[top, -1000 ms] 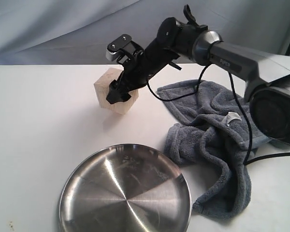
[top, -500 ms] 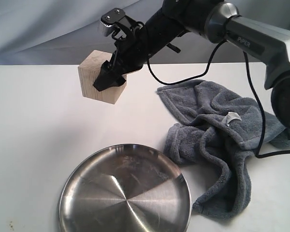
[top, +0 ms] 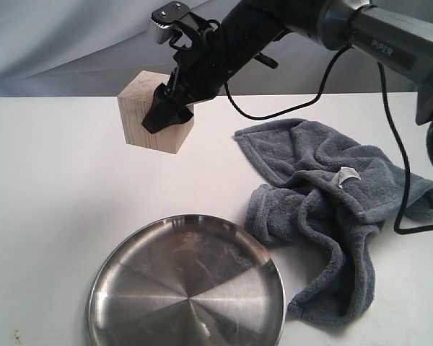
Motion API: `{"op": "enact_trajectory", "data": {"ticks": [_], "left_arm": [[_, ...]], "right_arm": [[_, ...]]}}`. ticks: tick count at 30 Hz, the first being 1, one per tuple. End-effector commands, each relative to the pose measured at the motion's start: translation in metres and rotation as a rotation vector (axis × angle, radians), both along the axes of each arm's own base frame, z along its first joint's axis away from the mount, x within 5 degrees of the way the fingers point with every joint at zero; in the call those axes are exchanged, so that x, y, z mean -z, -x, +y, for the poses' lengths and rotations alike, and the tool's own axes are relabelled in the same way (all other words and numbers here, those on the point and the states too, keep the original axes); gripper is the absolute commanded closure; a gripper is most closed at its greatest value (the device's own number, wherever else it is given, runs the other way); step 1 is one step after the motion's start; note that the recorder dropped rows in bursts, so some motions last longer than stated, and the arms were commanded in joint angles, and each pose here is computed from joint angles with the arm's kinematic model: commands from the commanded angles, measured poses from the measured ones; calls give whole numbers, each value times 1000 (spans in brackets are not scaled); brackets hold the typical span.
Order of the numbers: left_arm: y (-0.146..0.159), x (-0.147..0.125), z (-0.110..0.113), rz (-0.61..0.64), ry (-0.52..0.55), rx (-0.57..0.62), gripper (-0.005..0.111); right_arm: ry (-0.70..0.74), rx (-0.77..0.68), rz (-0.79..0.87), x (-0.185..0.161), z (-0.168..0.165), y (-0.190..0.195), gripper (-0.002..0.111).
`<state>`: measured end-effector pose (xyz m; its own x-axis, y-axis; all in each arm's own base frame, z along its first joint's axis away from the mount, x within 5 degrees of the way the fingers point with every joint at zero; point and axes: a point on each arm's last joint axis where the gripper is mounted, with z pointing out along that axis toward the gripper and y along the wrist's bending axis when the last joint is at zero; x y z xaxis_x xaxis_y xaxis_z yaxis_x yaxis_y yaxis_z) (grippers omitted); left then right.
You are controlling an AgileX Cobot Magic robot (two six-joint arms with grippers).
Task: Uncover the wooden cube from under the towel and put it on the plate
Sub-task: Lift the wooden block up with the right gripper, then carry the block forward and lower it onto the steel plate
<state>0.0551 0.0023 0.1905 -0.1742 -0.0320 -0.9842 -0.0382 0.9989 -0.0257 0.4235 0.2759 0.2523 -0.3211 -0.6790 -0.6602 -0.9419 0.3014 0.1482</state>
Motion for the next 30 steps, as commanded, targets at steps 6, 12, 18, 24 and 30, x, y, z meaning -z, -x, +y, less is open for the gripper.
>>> {"op": "enact_trajectory", "data": {"ticks": [6, 12, 18, 24, 30], "left_arm": [[0, 1, 0, -2, 10, 0, 107], [0, 1, 0, -2, 10, 0, 107], [0, 1, 0, -2, 10, 0, 107], [0, 1, 0, -2, 10, 0, 107], [0, 1, 0, -2, 10, 0, 107]], "right_arm": [[-52, 31, -77, -17, -20, 36, 106], [-162, 55, -92, -27, -32, 69, 106], [-199, 34, -78, -24, -43, 98, 106], [-155, 34, -37, -7, -57, 123, 106], [-113, 9, -18, 8, -70, 148, 106]]}}
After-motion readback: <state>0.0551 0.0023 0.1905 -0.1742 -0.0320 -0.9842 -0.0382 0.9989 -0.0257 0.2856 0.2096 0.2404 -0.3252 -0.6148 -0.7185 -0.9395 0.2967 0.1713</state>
